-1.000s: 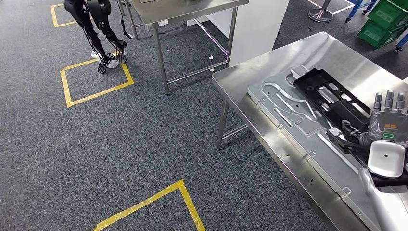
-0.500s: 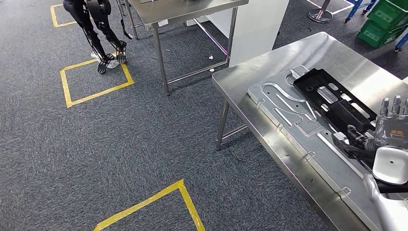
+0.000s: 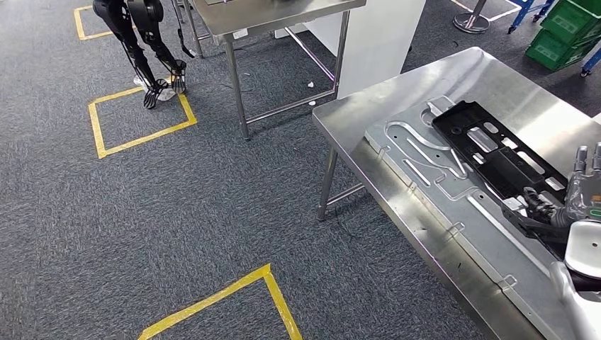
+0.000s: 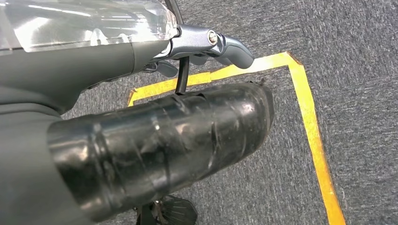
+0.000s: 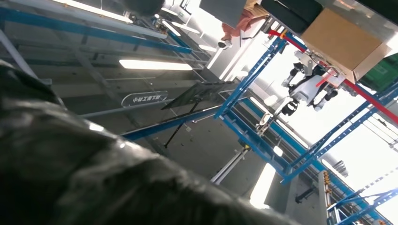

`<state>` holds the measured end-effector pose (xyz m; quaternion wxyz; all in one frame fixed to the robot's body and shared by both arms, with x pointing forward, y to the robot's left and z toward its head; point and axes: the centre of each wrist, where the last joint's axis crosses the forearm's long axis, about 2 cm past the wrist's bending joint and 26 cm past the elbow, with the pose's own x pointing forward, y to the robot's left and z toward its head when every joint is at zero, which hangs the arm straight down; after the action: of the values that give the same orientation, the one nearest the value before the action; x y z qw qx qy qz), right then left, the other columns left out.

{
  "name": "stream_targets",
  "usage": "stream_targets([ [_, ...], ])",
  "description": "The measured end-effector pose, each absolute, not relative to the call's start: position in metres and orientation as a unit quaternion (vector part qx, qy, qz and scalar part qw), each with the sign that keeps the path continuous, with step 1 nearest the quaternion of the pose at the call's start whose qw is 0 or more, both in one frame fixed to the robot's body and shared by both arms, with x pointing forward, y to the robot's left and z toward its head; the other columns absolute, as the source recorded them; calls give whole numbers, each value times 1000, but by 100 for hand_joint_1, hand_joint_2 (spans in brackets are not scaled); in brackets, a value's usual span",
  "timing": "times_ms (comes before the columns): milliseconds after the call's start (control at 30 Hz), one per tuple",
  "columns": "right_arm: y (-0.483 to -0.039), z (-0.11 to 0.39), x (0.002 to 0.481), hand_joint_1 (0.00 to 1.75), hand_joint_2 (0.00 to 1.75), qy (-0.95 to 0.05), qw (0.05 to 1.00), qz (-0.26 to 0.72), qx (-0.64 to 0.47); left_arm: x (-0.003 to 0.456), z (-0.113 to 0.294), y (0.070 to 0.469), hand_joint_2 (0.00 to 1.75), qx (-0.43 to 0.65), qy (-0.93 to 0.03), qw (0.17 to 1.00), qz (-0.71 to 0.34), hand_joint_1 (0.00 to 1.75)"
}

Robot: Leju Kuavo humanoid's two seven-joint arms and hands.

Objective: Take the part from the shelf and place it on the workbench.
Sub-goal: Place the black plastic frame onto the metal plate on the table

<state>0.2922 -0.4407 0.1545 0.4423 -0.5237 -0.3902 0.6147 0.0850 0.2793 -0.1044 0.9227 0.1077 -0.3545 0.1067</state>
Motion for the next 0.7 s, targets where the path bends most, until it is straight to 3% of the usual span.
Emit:
stream_targets([
  [700, -450, 171, 301, 0, 0, -392, 425, 615, -537, 85, -105, 280, 0, 102, -359, 921, 111, 0],
])
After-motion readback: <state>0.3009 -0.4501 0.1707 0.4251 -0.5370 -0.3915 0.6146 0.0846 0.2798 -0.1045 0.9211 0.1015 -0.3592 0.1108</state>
